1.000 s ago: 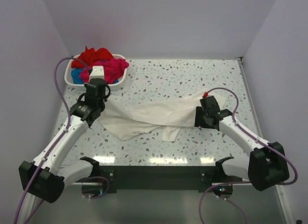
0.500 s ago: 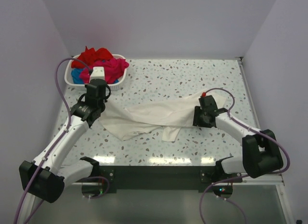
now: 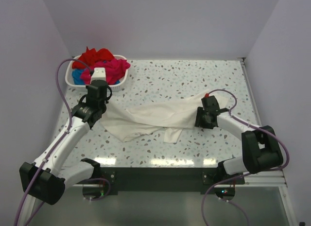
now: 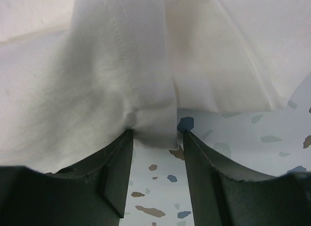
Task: Fold and stack the t-shirts
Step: Flatten the tshirt out
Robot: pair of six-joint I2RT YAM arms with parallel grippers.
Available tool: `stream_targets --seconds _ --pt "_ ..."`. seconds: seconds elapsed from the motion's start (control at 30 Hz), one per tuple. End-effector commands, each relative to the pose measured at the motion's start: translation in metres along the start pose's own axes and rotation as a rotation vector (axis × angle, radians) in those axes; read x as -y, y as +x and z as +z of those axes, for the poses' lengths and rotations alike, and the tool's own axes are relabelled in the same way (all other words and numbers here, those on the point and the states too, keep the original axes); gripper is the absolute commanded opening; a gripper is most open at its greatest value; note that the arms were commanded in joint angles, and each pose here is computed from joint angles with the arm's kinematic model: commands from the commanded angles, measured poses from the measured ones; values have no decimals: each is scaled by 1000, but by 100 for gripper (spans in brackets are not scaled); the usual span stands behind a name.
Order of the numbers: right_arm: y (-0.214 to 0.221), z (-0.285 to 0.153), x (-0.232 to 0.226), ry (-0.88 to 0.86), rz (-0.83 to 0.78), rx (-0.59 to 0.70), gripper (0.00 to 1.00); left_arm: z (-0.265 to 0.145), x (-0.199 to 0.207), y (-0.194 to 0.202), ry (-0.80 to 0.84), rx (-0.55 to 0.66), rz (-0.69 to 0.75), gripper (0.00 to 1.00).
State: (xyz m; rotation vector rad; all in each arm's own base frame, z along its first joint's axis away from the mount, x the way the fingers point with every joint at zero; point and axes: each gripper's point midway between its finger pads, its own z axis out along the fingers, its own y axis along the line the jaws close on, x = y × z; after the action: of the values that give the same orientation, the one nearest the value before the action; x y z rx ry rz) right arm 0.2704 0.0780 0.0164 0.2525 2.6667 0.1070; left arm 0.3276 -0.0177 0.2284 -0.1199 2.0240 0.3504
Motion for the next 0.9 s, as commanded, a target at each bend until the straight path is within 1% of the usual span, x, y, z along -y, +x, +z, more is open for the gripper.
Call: stream_targets --seconds 0.0,0.07,0.13,0.17,0.2,0.23,0.27,0.37,0.4,0.43,0.5,0.53,0.57,0.63,0.67,0.7,0.73,0.77,0.8,0.83,0.87 --pt "5 4 -3 -15 24 -27 49 1 -2 -12 -3 43 -39 0" --pt "9 6 -3 -16 26 -43 47 1 -2 -12 -3 43 -39 0" --pt "11 6 -3 -22 27 -53 36 1 -2 -13 -3 44 -40 0" --pt "12 5 -6 -35 24 -57 28 1 -2 -12 -3 42 -38 0" --pt "13 5 -5 -36 26 -58 10 0 -2 -13 -2 45 -40 0" --pt "12 3 -5 -38 23 -56 3 1 -2 -12 -4 44 -38 0" --pt "8 -3 -7 -48 16 -43 0 0 -3 -13 -4 47 -41 0" --pt "-2 -22 -9 -66 -3 -5 0 -1 -5 -14 -12 53 -44 0" --pt "-14 -37 -11 -79 -4 54 0 -1 -6 -16 -15 59 -48 0" --pt "-15 -47 -8 -71 -8 58 0 -4 -9 -21 -23 71 -52 0" --pt "-43 -80 -12 -92 -16 173 0 -8 -12 -32 -31 92 -68 0" --pt "-46 -93 -10 -88 -17 188 0 -10 -14 -38 -34 102 -77 0" --pt "-66 -114 -14 -100 -25 254 0 -13 -15 -44 -31 115 -89 0" --pt "-88 -146 -13 -95 -28 350 0 -22 -16 -68 -13 161 -126 0" --pt "-106 -171 -14 -98 -36 409 0 -25 -16 -75 -7 174 -133 0" --pt "-115 -185 -10 -73 -36 439 0 -32 -19 -95 -2 212 -154 0" --pt "-124 -198 -9 -65 -39 471 0 -35 -20 -106 -2 231 -160 0" --pt "-145 -228 -13 -78 -43 547 0 -40 -23 -116 -4 249 -165 0" --pt "-155 -244 -12 -74 -40 581 0 -53 -30 -142 -4 299 -193 0" --pt "-160 -254 -12 -67 -47 588 0 -59 -33 -154 3 322 -202 0" --pt "-178 -288 -16 -93 -45 666 0 -68 -35 -168 17 351 -214 0"
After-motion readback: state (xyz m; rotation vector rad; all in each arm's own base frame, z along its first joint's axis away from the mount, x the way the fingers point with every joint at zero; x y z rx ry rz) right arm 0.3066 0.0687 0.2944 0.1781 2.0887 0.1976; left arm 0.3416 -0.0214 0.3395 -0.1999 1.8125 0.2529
